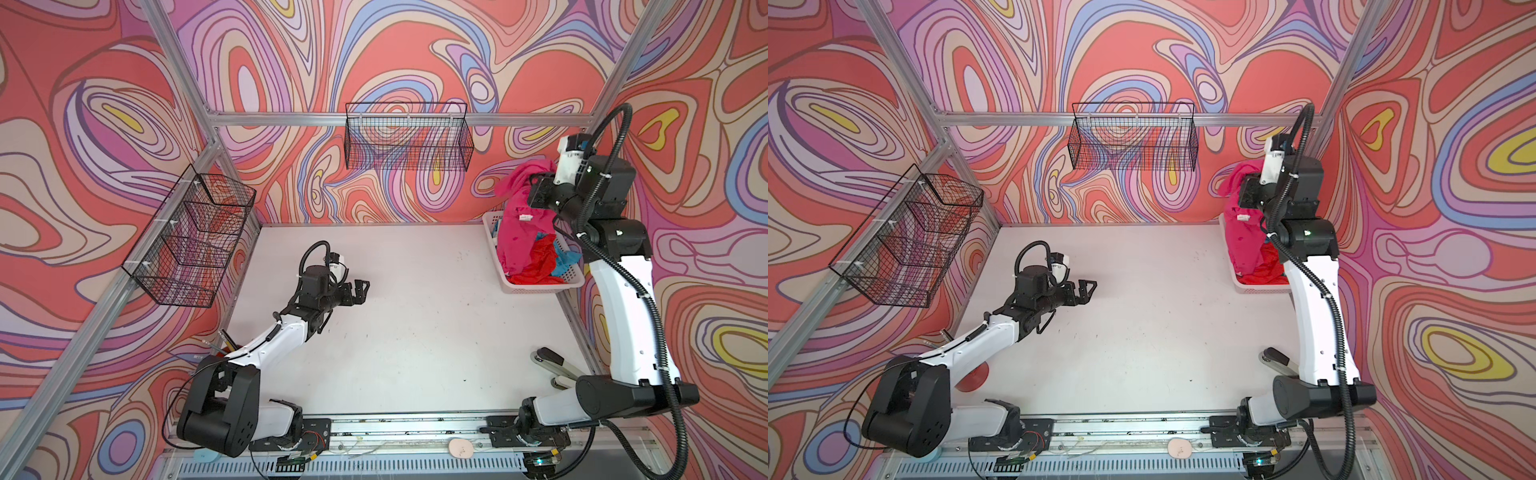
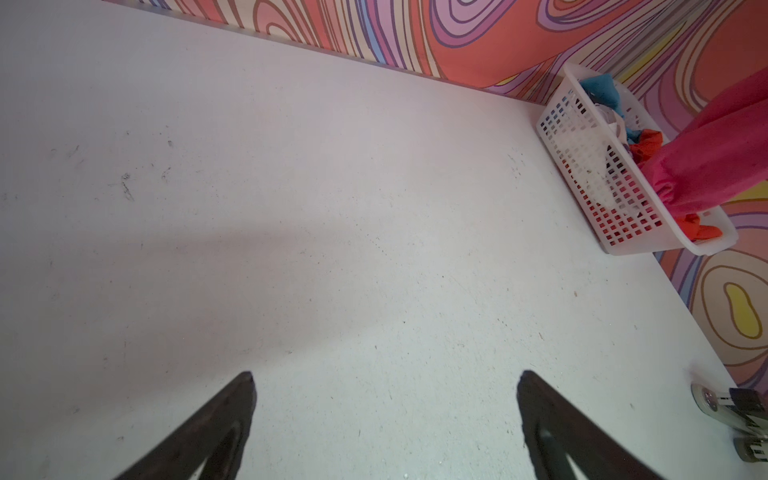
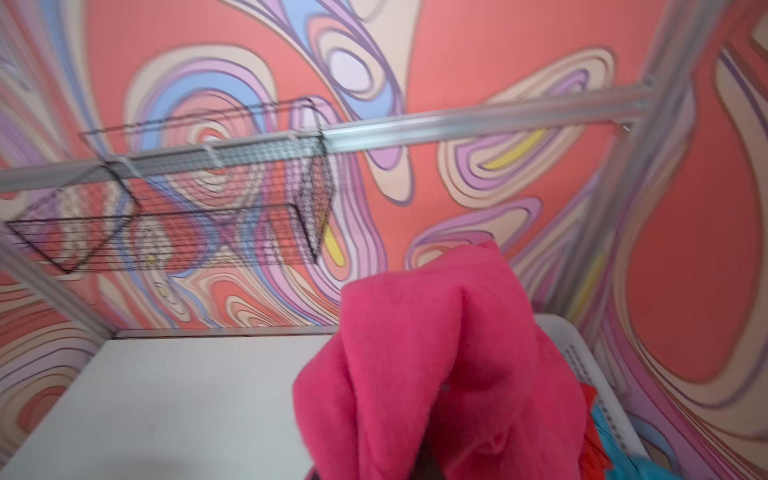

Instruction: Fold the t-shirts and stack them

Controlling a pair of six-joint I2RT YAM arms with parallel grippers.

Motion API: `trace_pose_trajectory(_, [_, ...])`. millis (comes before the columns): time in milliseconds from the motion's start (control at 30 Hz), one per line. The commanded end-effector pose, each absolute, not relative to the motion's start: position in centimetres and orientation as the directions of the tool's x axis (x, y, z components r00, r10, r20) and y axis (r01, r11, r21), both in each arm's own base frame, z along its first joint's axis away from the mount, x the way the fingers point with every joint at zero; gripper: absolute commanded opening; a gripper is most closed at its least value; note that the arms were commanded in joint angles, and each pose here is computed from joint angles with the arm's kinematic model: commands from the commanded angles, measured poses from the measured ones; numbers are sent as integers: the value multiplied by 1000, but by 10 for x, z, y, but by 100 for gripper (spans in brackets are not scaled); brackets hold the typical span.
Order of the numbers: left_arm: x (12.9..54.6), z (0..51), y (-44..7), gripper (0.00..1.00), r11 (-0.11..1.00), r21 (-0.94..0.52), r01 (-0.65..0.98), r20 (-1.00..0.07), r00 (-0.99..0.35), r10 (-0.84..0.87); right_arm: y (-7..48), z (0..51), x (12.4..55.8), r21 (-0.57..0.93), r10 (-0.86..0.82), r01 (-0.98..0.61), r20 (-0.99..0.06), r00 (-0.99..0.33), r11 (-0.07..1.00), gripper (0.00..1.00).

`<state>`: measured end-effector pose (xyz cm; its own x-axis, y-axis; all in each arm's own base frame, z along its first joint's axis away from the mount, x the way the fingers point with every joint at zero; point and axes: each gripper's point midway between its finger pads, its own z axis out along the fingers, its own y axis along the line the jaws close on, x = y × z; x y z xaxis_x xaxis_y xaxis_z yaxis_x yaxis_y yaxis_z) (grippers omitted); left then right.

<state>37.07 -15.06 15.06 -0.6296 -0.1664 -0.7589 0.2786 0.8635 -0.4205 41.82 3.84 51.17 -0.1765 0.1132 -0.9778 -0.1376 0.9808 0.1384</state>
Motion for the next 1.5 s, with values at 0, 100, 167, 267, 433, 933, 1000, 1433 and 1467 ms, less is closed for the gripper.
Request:
trace_pose_trajectory(0, [373,165,-153,100,860,-423,285,-774,-608,-179,87,553,401,119,88,-360,-991,-100,925,0])
trace_pose_trajectory(100, [371,168,-149,100,865,-420,273,-778,-599,-189,125,576,388,111,93,-497,-994,-62,861,0])
trace_pose_trajectory(167, [370,171,-147,100,869,-418,265,-783,-590,-197,151,589,377,105,105,-582,-994,-33,806,0])
trace_pose_trajectory(267, [369,178,-142,100,876,-411,250,-792,-574,-208,183,601,364,96,125,-684,-992,-6,724,0])
trace_pose_trajectory(433, [366,195,-119,100,915,-370,160,-824,-512,-244,210,561,378,202,134,-755,-979,-151,624,0])
trace_pose_trajectory(933, [348,187,-91,98,963,-268,39,-803,-561,-201,104,215,377,161,43,-72,-615,-787,984,62])
trace_pose_trajectory(1000, [350,175,-96,98,961,-273,34,-777,-597,-199,90,216,378,108,64,-6,-631,-773,994,68])
trace_pose_trajectory(1433, [378,90,-127,86,949,-311,-48,-557,-800,-223,132,160,389,166,21,-90,-569,-822,982,73])
trace_pose_trajectory(1467, [380,88,-128,85,948,-314,-50,-551,-803,-225,131,150,387,152,14,-84,-553,-833,985,73])
